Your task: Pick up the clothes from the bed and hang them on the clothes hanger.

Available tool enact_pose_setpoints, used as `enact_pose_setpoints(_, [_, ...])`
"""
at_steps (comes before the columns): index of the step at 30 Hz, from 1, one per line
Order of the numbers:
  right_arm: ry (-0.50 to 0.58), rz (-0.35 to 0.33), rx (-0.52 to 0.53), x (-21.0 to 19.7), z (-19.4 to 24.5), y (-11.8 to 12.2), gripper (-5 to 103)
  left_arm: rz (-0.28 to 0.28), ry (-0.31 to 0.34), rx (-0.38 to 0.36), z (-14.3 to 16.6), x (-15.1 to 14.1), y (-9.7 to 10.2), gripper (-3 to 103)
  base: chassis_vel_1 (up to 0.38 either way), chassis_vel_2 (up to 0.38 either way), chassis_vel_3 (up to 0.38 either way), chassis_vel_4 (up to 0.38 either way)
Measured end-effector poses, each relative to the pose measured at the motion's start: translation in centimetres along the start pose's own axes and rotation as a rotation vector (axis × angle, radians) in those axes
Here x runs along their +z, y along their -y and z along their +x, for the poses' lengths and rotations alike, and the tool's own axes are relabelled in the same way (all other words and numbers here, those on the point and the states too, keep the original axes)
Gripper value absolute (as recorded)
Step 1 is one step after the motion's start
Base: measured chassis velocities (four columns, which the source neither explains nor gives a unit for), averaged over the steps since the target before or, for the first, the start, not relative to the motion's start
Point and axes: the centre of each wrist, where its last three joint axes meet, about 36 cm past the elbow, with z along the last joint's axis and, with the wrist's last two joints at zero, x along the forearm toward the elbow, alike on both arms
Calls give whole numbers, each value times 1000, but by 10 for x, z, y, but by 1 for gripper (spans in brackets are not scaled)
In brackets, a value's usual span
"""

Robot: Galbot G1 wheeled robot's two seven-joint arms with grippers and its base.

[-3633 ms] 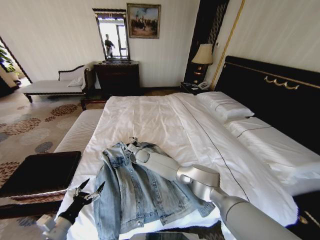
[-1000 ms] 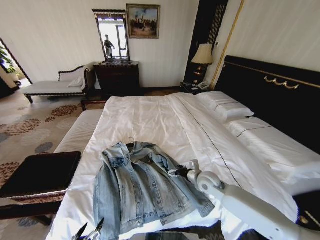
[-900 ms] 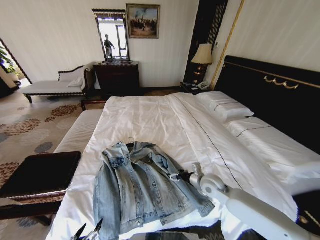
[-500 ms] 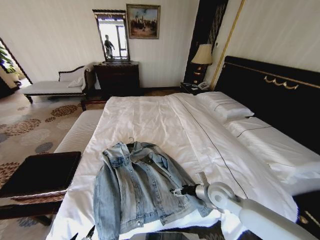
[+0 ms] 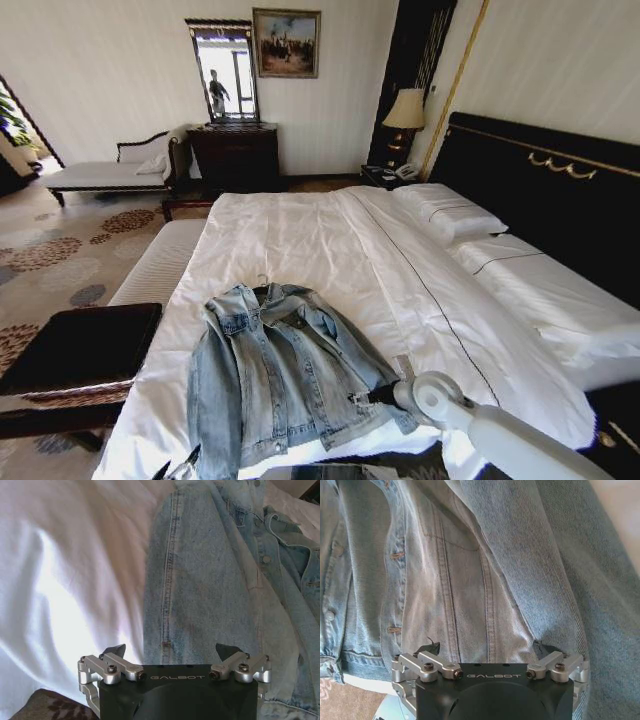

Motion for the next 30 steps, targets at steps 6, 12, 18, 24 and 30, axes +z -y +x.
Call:
enact_pose_setpoints(6, [4,-5,1,-1,-5,-3,100,10,-32,37,-15,3,7,100,0,0,0,0])
enact_pose_setpoints(12, [5,-5,14,-1,-8,-5,100,12,-67,28,-25,7,-1,100,0,0,0,0])
enact_pose_setpoints(18, [9,-7,37,-1,-13,-1,100,15,-81,36,-31,12,-3,100,0,0,0,0])
enact_pose_setpoints(24, [0,0,29,-2,-18,-6,100,23,-79,87,-42,14,6,100,0,0,0,0])
enact_pose_setpoints(30, [-20,-1,-4,-1,-27,-18,101,24,-79,92,-48,13,7,84,0,0,0,0])
